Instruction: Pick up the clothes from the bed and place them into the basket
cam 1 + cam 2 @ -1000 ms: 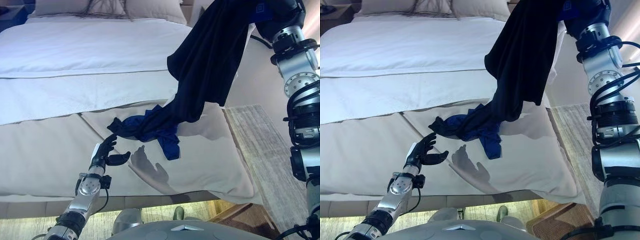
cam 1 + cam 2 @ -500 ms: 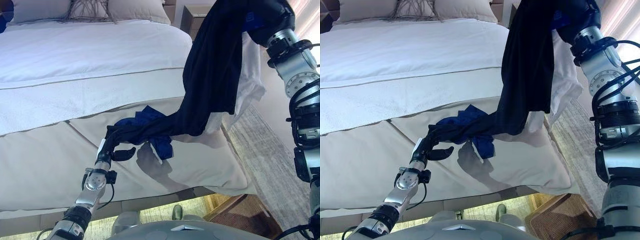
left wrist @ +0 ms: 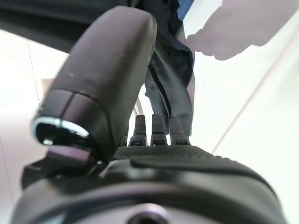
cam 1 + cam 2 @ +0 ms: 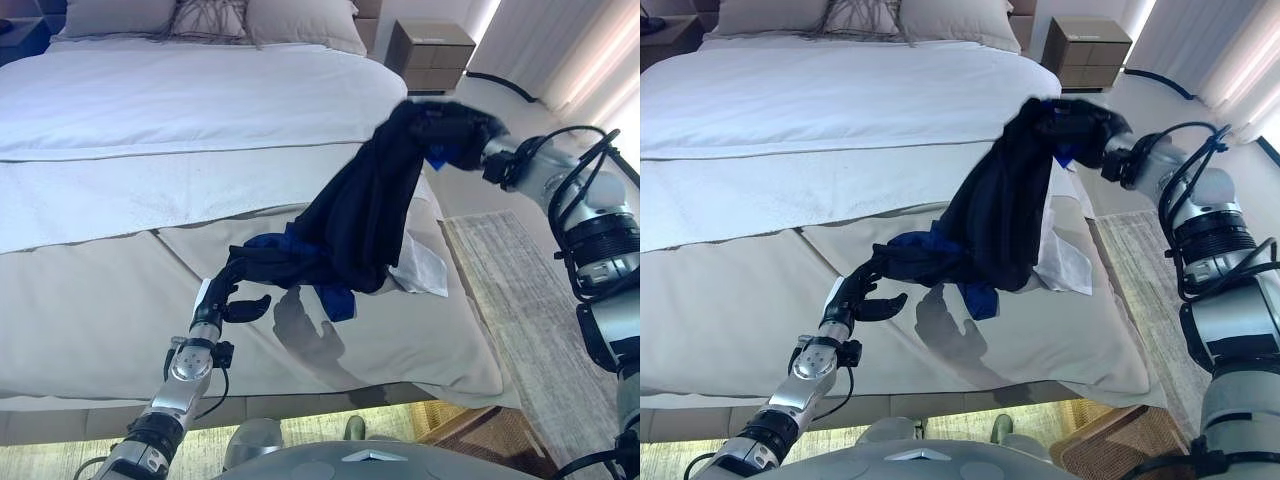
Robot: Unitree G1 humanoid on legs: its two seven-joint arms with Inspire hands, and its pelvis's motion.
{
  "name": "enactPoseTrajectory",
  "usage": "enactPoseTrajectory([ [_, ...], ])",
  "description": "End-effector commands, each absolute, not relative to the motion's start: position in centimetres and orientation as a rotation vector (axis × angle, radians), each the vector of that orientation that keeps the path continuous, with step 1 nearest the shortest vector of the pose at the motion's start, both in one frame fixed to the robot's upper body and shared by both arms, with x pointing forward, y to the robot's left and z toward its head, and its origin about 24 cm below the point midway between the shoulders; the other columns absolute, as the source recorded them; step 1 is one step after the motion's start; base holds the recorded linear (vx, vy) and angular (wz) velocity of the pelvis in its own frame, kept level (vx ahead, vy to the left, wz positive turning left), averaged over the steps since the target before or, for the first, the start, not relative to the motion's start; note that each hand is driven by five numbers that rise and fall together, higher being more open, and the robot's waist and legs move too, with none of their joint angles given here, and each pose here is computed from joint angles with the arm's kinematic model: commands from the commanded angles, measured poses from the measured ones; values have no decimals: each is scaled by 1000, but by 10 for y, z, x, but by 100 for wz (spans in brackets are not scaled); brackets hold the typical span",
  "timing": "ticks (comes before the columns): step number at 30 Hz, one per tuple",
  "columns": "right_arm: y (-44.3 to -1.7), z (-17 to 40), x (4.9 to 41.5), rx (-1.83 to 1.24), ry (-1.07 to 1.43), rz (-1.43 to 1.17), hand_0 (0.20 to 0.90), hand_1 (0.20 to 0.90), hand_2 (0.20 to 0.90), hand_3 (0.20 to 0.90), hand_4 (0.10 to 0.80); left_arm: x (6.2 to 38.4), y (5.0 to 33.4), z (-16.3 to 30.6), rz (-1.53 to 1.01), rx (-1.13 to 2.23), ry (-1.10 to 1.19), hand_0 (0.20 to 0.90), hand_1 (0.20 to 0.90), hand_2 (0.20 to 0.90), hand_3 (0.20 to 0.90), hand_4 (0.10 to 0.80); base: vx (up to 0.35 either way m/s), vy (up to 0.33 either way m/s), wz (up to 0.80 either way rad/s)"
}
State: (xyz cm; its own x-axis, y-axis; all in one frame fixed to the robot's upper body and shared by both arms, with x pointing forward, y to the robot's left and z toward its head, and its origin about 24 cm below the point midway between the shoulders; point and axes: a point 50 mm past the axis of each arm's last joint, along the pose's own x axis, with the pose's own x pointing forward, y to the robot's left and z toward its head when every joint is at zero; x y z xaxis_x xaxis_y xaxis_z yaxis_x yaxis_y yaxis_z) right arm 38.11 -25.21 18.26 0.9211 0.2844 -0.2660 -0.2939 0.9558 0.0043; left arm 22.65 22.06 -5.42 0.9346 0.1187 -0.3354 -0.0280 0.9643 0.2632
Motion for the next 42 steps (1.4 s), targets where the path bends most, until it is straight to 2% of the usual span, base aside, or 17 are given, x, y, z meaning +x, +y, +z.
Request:
enactPoseTrajectory([
  [1, -264, 233, 389, -98, 88, 239, 401, 401, 401, 318, 218, 240, 219, -44, 72, 300, 272, 900, 900, 900, 900, 800, 0, 0, 0],
  [2, -279, 226, 389, -170, 138, 171, 900, 900, 900, 900, 800, 238, 219, -45, 74, 296, 275, 900, 900, 900, 900, 800, -22, 12, 5],
  [6, -298, 222, 386, -300, 205, 117, 900, 900, 900, 900, 800, 239, 218, -44, 80, 298, 272, 900, 900, 900, 900, 800, -16, 3, 3],
  [17, -318, 247, 378, -496, 191, 58, 900, 900, 900, 900, 800, 236, 223, -43, 70, 303, 259, 900, 900, 900, 900, 800, 0, 0, 0],
  [22, -329, 249, 373, -755, 273, 12, 900, 900, 900, 900, 800, 235, 220, -43, 62, 304, 253, 900, 900, 900, 900, 800, 0, 0, 0],
  [26, -336, 269, 371, -1004, 227, -103, 900, 900, 900, 900, 800, 237, 220, -42, 64, 309, 251, 900, 900, 900, 900, 800, 0, 0, 0],
  [33, -309, 288, 375, -1261, -14, -126, 900, 900, 900, 900, 800, 234, 220, -42, 69, 301, 248, 900, 900, 900, 900, 800, 3, 3, 0],
  [36, -288, 274, 378, -1391, -89, -94, 900, 900, 900, 900, 800, 234, 220, -40, 73, 288, 238, 900, 900, 900, 900, 800, 0, 0, 0],
  [42, -274, 231, 379, -1527, -82, -52, 900, 900, 900, 900, 800, 232, 218, -39, 75, 288, 240, 900, 900, 900, 900, 800, 34, 1, 7],
])
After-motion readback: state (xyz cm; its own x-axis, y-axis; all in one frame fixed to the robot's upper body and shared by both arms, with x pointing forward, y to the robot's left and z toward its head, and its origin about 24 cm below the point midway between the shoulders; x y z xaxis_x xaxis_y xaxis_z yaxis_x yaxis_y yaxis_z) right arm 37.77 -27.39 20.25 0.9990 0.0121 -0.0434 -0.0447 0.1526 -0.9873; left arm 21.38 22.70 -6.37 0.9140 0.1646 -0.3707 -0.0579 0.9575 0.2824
